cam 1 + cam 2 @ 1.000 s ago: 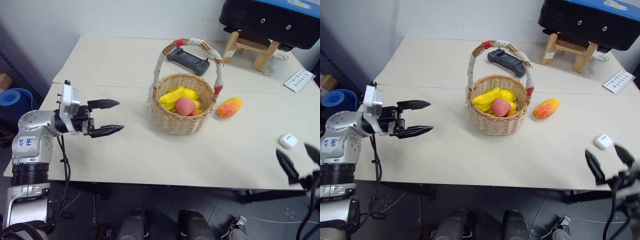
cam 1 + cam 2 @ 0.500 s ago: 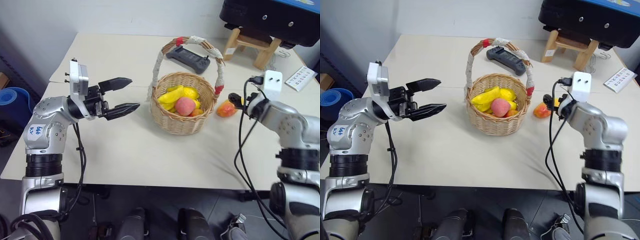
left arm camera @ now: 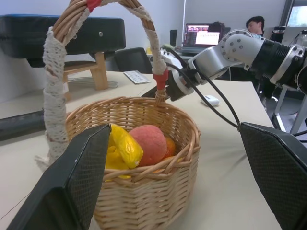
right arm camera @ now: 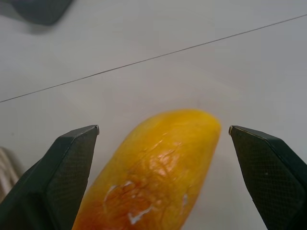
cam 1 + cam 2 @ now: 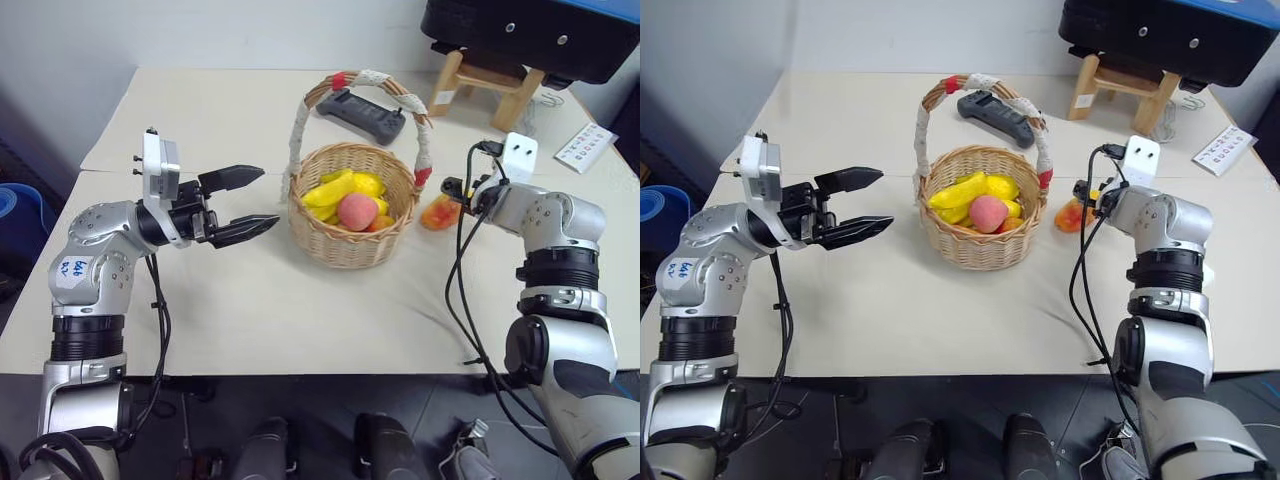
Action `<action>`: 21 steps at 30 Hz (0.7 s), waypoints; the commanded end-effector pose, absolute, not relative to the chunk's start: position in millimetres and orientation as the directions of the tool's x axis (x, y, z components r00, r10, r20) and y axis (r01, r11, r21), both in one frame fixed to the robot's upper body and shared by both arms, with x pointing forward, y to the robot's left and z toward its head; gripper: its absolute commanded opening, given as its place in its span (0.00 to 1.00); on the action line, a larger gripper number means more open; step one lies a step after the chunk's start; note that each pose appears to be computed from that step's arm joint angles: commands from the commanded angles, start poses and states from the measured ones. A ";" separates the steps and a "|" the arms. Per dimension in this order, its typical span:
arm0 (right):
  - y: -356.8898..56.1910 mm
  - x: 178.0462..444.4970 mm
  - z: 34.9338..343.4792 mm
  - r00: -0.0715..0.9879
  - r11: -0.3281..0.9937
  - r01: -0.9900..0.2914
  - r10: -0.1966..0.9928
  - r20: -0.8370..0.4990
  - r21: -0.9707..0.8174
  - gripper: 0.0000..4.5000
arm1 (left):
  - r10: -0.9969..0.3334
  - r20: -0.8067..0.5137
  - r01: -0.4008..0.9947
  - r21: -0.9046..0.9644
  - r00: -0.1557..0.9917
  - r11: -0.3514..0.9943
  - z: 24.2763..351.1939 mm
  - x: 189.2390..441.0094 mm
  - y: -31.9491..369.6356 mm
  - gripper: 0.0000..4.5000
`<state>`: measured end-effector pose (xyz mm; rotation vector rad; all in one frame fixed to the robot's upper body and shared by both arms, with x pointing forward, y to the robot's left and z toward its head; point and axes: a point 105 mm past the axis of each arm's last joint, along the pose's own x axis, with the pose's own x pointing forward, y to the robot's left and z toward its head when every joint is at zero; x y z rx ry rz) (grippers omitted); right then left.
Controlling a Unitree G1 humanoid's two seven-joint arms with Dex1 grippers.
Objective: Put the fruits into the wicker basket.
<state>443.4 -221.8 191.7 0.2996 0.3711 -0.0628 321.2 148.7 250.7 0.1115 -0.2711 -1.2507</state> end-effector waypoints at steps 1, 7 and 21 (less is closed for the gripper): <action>-212.3 442.0 187.9 0.922 0.948 0.100 0.026 -0.385 0.303 1.00 | -0.953 0.149 0.912 0.284 0.265 0.298 259.6 317.0 143.6 0.99; -203.3 441.8 177.0 0.904 0.957 0.106 0.021 -0.426 0.271 0.96 | -0.953 0.155 0.910 0.291 0.261 0.297 263.0 319.6 142.0 1.00; -244.4 395.0 214.2 0.968 0.987 -0.037 0.075 -0.241 0.158 0.56 | -0.954 0.155 0.909 0.294 0.258 0.294 264.8 313.8 145.8 1.00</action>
